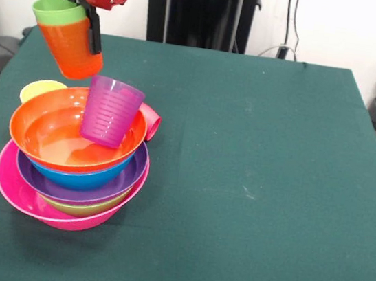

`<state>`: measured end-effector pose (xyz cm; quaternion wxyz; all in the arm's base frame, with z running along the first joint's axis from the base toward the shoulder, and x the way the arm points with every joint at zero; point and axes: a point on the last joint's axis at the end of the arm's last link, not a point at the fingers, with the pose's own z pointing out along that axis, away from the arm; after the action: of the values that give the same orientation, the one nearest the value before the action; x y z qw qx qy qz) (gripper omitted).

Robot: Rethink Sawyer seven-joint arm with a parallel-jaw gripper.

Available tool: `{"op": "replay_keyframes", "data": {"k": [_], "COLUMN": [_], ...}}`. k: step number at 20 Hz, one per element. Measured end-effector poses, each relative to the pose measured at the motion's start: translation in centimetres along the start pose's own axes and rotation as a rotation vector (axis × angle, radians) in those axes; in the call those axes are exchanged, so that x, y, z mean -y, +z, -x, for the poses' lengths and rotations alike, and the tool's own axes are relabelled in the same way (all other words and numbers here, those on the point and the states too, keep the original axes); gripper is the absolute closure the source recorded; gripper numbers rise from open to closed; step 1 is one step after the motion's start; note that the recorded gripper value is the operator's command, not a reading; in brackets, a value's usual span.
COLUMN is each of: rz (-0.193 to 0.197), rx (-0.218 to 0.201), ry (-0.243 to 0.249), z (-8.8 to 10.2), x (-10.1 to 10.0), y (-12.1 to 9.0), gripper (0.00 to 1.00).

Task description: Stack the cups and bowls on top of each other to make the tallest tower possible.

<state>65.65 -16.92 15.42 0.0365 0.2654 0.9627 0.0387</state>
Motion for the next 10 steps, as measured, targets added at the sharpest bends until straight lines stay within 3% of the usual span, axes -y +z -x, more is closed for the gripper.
{"op": "replay_keyframes", "data": {"k": [6,10], "rz": [0.0,-0.004], "rx": [-0.001,0.021], "ry": [0.0,0.001], "z": [0.0,0.4], "x": [0.0,0.0], "y": [0.1,-1.2], "gripper": [1.0,1.0]}}
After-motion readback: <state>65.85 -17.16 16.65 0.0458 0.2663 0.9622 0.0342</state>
